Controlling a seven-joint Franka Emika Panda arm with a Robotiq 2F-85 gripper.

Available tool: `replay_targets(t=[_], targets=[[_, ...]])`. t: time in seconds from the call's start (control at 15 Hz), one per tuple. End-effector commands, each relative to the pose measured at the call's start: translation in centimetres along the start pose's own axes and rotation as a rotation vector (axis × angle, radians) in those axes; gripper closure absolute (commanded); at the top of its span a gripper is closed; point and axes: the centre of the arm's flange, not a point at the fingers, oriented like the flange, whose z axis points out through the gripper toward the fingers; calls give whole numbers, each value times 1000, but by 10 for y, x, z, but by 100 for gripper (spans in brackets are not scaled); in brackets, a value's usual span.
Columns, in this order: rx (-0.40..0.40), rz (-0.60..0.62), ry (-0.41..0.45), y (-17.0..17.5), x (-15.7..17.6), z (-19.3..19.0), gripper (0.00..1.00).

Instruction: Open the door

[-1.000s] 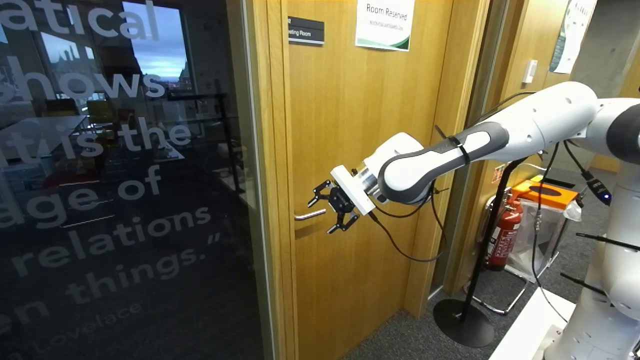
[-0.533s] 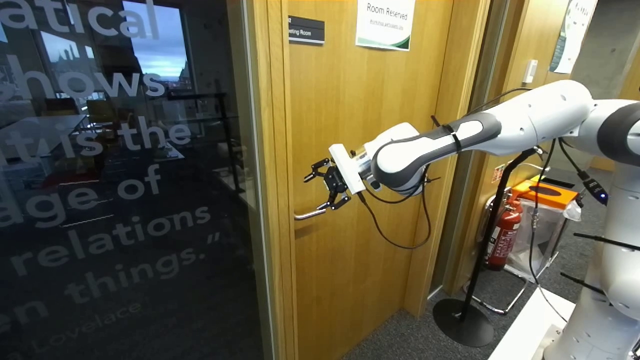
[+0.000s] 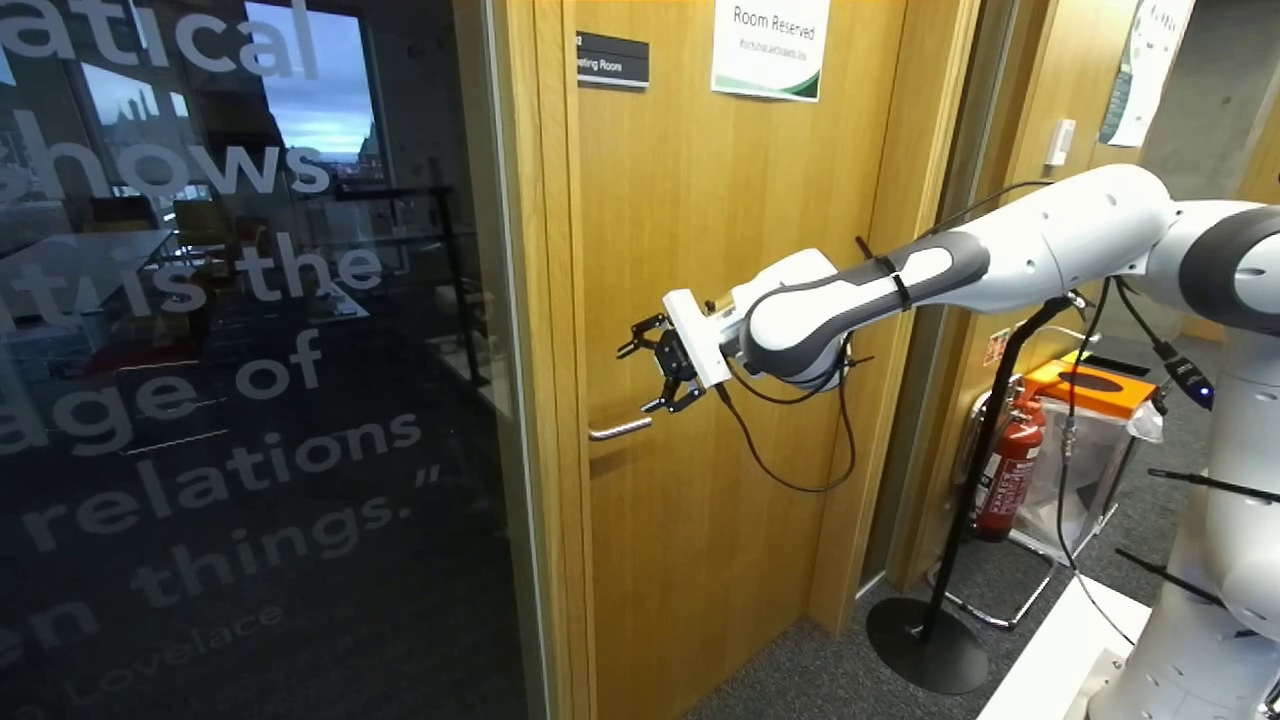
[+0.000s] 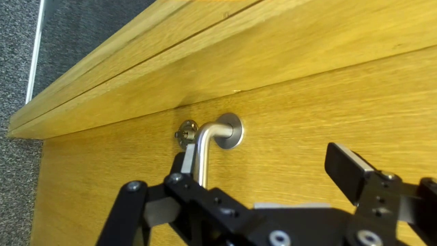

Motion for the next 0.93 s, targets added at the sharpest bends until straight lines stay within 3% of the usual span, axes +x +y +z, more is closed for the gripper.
replay_targets(t=[0.0, 0.47, 0.87], targets=[[-29, -58, 13, 6, 9, 6, 0], [-53, -97, 66, 11, 30, 22, 0], [-8, -44, 124, 14, 39, 37, 0]])
